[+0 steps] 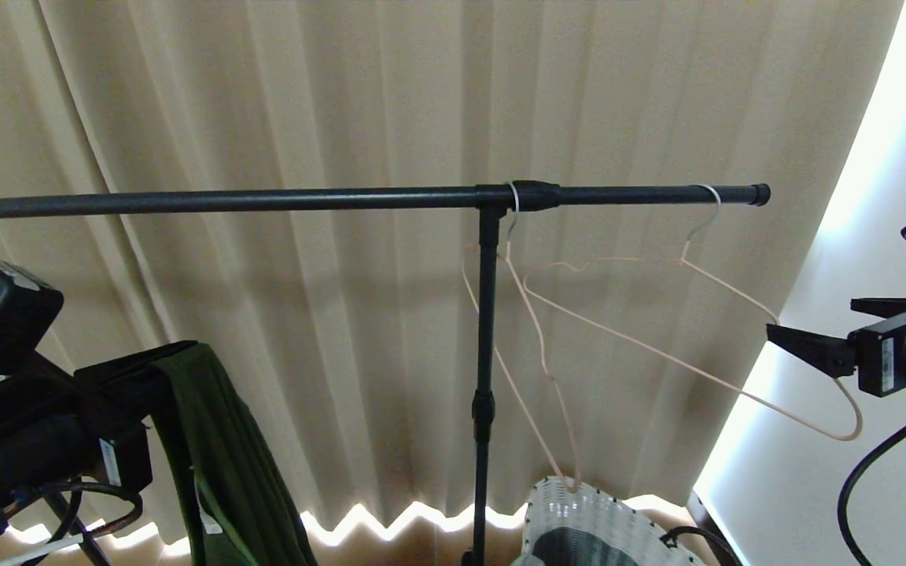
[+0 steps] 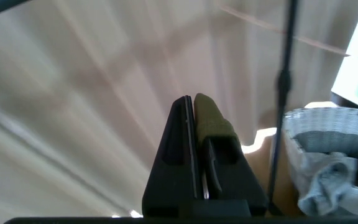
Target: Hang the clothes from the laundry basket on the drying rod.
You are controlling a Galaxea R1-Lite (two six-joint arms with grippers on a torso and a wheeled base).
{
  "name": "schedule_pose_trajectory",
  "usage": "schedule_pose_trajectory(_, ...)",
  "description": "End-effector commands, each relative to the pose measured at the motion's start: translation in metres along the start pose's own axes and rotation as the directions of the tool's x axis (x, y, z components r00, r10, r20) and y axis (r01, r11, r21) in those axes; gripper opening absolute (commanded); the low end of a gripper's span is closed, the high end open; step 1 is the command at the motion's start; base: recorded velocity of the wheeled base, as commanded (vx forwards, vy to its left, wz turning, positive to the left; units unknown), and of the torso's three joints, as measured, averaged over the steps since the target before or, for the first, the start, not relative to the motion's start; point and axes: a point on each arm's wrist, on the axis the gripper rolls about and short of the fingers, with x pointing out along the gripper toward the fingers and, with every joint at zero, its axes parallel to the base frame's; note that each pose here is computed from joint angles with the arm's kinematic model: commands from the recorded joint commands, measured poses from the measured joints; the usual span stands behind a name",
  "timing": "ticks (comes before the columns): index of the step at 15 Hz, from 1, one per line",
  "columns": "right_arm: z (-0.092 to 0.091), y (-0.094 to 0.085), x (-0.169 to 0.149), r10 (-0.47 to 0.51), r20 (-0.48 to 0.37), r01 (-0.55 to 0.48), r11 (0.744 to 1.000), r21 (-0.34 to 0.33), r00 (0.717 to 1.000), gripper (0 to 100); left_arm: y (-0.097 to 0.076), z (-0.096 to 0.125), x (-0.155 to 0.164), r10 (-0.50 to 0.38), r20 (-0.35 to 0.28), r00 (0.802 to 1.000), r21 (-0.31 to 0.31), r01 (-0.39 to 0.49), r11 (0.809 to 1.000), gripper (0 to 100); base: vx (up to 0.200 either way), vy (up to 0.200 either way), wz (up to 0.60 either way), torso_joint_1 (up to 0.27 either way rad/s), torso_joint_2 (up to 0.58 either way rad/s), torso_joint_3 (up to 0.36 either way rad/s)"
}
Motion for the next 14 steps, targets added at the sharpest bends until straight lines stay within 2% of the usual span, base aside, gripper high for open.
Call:
schedule_pose_trajectory(1, 0.002, -0.002, 0.023, 0.029, -0.042, -0.028, 1.0, 0.014, 0.999, 100, -0.001, 0.001, 0.001, -0.04, 0.012, 0.999, 0.001, 0.04, 0.999, 0, 0.0, 0.0, 0.0, 0.0, 0.0, 0.0)
schedule_pose_trajectory(5, 0.004, -0.003, 0.05, 0.069, -0.08, -0.066, 0.997, 0.044, 0.994, 100, -0.002, 0.004, 0.003, -0.069, 0.022, 0.997, 0.005, 0.069, 0.998, 0, 0.0, 0.0, 0.0, 0.0, 0.0, 0.0)
schedule_pose_trajectory(10, -0.002, 0.002, 0.051, 0.175, -0.109, -0.167, 0.983, 0.08, 0.979, 100, -0.002, 0.004, 0.003, -0.069, 0.023, 0.997, 0.003, 0.069, 0.998, 0, 0.0, 0.0, 0.0, 0.0, 0.0, 0.0)
schedule_pose_trajectory(14, 0.003, 0.024, 0.043, 0.271, -0.1, -0.256, 0.957, 0.138, 0.957, 100, -0.001, 0.004, 0.003, -0.068, 0.025, 0.997, 0.005, 0.068, 0.998, 0, 0.0, 0.0, 0.0, 0.0, 0.0, 0.0)
